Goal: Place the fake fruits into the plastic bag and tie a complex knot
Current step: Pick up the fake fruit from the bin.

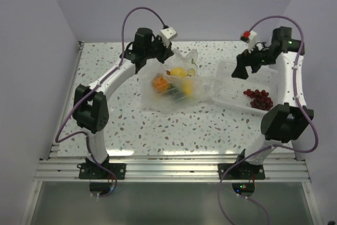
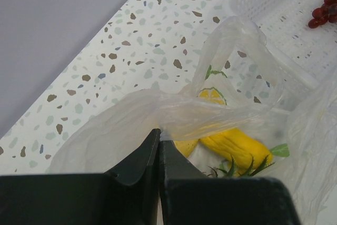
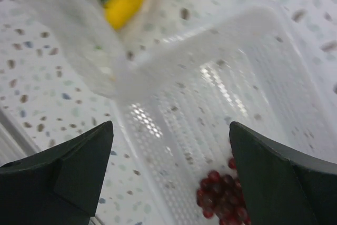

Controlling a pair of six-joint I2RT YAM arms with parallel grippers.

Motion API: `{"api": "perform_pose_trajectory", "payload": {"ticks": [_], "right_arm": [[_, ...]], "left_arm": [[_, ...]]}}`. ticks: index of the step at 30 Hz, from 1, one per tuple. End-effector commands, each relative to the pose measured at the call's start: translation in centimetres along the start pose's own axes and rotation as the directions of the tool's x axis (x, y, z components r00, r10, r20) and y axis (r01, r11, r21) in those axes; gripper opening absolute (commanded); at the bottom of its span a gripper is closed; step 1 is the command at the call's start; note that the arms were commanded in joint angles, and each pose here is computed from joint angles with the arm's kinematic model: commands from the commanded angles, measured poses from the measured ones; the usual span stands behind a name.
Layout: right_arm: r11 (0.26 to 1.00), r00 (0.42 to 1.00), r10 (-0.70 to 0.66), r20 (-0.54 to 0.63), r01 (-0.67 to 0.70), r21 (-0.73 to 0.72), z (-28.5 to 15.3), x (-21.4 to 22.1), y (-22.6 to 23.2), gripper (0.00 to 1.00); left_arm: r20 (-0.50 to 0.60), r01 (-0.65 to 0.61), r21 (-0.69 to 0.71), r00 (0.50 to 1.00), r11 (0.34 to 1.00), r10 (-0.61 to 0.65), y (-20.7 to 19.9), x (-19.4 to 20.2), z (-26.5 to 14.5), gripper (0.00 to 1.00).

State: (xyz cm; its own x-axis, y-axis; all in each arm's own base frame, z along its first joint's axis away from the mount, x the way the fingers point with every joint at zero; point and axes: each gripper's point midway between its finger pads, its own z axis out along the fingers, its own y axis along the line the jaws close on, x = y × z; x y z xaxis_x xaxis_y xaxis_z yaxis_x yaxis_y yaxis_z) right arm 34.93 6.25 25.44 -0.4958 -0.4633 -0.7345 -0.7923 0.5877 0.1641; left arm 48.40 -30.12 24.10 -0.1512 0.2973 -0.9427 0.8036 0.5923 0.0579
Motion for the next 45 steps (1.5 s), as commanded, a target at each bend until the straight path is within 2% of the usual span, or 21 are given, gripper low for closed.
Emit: {"api": "perform_pose_trajectory", "payload": {"ticks": [1, 2, 3, 5, 6, 7, 16, 21, 26, 28, 30, 32, 33, 34, 35, 38, 45], "right_arm": [[0.988, 0.975, 0.146, -0.17, -0.134, 0.08, -4.2, 5.3, -2.8, 0.95], [0.983, 0.966, 0.163, -0.203, -0.14, 0.122, -4.6, 6.9, -4.6, 0.99], [0.972, 0.932, 0.184, -0.312, -0.126, 0.199, -5.3, 9.7, -6.1, 0.98], [0.946, 0.906, 0.165, -0.391, -0.033, 0.323, -5.8, 12.0, -10.1, 0.98], [0.931, 0.865, 0.189, -0.465, -0.007, 0.364, -6.1, 14.1, -11.1, 0.99], [0.911, 0.86, 0.183, -0.477, 0.035, 0.412, -6.2, 14.3, -12.9, 0.99], [0.897, 0.738, 0.231, -0.634, 0.091, 0.432, -3.7, 20.7, -18.3, 0.99], [0.923, 0.667, 0.245, -0.703, 0.063, 0.381, -1.6, 24.6, -18.1, 0.99], [0.938, 0.644, 0.268, -0.716, -0.004, 0.347, 0.3, 26.9, -17.5, 0.98], [0.944, 0.647, 0.271, -0.712, -0.036, 0.327, 0.9, 27.1, -17.1, 0.97], [0.947, 0.665, 0.277, -0.694, -0.065, 0.315, 1.6, 26.9, -17.0, 0.89], [0.942, 0.677, 0.284, -0.679, -0.066, 0.329, 1.2, 26.1, -17.0, 0.68], [0.942, 0.701, 0.281, -0.656, -0.072, 0.326, 1.3, 25.4, -16.9, 0.6], [0.943, 0.724, 0.276, -0.632, -0.076, 0.325, 1.2, 24.5, -16.7, 0.47], [0.942, 0.742, 0.272, -0.612, -0.075, 0.328, 1.0, 23.6, -16.6, 0.42], [0.937, 0.813, 0.245, -0.528, -0.058, 0.345, -0.7, 19.2, -16.5, 0.32], [0.933, 0.903, 0.221, -0.369, -0.085, 0.351, -3.3, 11.8, -15.7, 0.2]], "left_arm": [[0.025, -0.03, -0.011, 0.999, 0.999, 0.03, 0.0, -1.2, -1.0, 0.06], [0.022, -0.027, -0.009, 0.999, 1.0, 0.028, -0.1, -1.1, -1.0, 0.06], [0.023, -0.026, -0.011, 0.999, 1.0, 0.027, -0.1, -1.1, -1.0, 0.06], [0.025, -0.023, -0.007, 0.999, 1.0, 0.024, -0.2, -1.0, -1.0, 0.06], [0.028, -0.026, -0.006, 0.999, 1.0, 0.026, -0.2, -1.1, -1.0, 0.06], [0.028, -0.026, -0.006, 0.999, 1.0, 0.026, -0.1, -1.1, -1.0, 0.06], [0.023, -0.029, -0.006, 0.999, 1.0, 0.029, -0.1, -0.9, -0.9, 0.06], [0.017, -0.031, -0.008, 0.999, 0.999, 0.031, -0.1, -0.7, -0.9, 0.06], [0.02, -0.04, -0.012, 0.999, 0.999, 0.041, 0.1, -0.8, -0.7, 0.06], [0.022, -0.037, -0.011, 0.999, 0.999, 0.037, 0.1, -0.9, -0.7, 0.06], [0.02, -0.032, -0.007, 0.999, 0.999, 0.032, 0.1, -0.8, -0.5, 0.06], [0.02, -0.031, -0.009, 0.999, 0.999, 0.031, 0.1, -0.8, -0.6, 0.06], [0.021, -0.031, -0.009, 0.999, 0.999, 0.031, 0.1, -0.9, -0.6, 0.06], [0.024, -0.034, -0.01, 0.999, 0.999, 0.034, 0.1, -1.1, -0.7, 0.06], [0.021, -0.035, -0.009, 0.999, 0.999, 0.036, 0.1, -1.1, -0.8, 0.06], [0.016, -0.035, -0.008, 0.999, 0.999, 0.035, 0.0, -1.0, -0.9, 0.06], [0.017, -0.032, -0.008, 0.999, 0.999, 0.033, -0.1, -1.0, -1.0, 0.06]]}}
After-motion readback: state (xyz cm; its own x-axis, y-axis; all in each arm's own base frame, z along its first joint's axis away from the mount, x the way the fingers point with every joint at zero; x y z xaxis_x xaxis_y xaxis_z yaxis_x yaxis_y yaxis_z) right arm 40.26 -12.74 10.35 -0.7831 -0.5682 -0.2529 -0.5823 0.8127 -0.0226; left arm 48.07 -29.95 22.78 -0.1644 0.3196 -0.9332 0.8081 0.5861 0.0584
